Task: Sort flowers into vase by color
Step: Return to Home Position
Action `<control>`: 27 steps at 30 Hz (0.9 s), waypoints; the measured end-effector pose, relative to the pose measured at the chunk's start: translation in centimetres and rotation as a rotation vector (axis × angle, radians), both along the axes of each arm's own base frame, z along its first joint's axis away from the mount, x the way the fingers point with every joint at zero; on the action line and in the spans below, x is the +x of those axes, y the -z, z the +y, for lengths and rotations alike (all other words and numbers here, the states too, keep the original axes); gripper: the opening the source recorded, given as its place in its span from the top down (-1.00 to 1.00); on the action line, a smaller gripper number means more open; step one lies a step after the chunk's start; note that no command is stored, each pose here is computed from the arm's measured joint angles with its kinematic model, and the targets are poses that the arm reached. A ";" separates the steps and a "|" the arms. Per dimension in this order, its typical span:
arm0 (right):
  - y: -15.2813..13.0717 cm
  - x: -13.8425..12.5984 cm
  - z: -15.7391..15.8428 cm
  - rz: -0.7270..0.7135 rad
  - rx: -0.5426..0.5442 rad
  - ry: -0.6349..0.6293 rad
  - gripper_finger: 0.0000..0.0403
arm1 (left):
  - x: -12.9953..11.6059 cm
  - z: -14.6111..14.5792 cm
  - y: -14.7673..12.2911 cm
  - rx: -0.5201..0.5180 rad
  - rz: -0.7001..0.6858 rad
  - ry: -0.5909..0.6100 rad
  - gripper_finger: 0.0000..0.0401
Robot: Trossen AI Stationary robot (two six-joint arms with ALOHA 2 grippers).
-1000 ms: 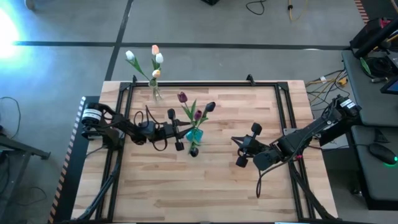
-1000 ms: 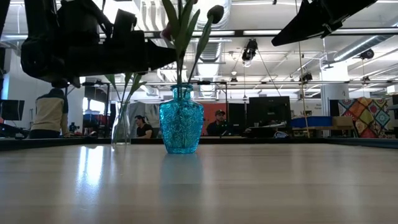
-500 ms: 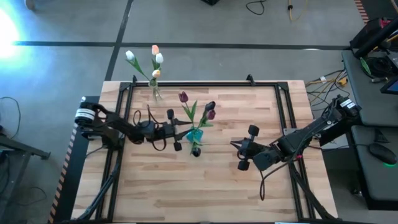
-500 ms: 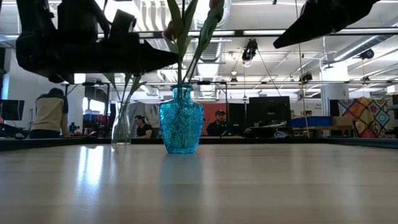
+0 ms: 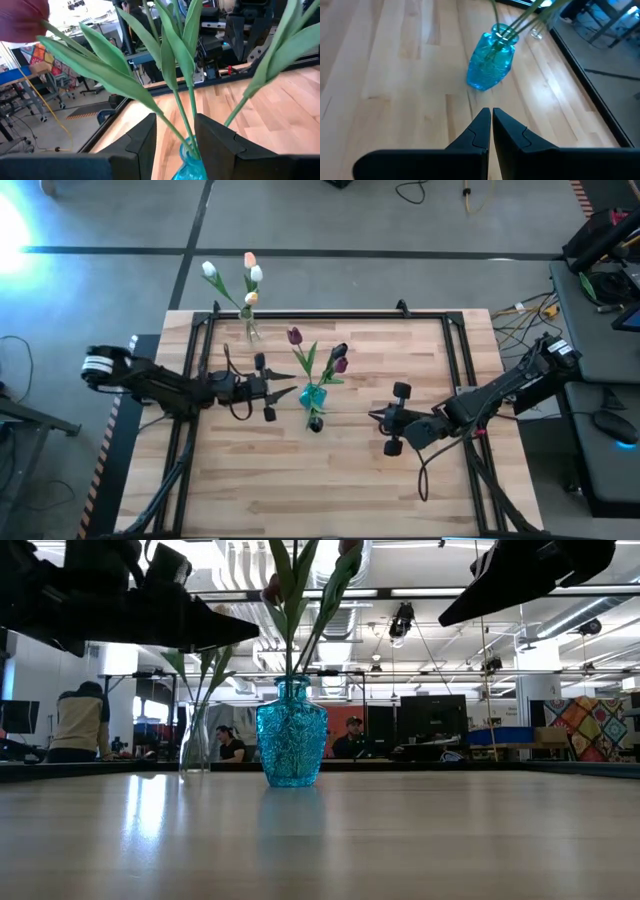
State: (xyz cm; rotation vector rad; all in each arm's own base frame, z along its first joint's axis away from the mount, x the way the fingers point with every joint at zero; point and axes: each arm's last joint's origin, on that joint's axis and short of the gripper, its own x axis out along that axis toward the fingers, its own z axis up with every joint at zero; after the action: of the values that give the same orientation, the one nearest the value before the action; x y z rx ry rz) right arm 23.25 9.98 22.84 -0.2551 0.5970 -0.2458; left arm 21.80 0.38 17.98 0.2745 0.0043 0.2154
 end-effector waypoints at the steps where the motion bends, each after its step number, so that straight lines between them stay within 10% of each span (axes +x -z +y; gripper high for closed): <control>1: 0.0 0.0 0.0 0.006 -0.004 -0.011 0.94 | -0.3 0.0 -0.1 0.000 0.002 0.001 0.41; 16: 3.1 0.2 -2.6 0.064 0.049 -0.253 0.94 | -3.8 -0.2 -0.8 -0.006 0.163 0.069 0.96; 27: 3.2 -3.5 -9.2 -0.104 0.137 -0.327 0.94 | -6.4 0.2 -2.6 -0.012 0.115 0.145 1.00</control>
State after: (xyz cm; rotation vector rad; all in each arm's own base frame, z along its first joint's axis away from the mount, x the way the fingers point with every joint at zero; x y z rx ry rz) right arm 19.71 0.83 19.62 -0.2024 0.4582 0.0971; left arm 15.41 0.62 20.62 0.2738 0.0990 0.0552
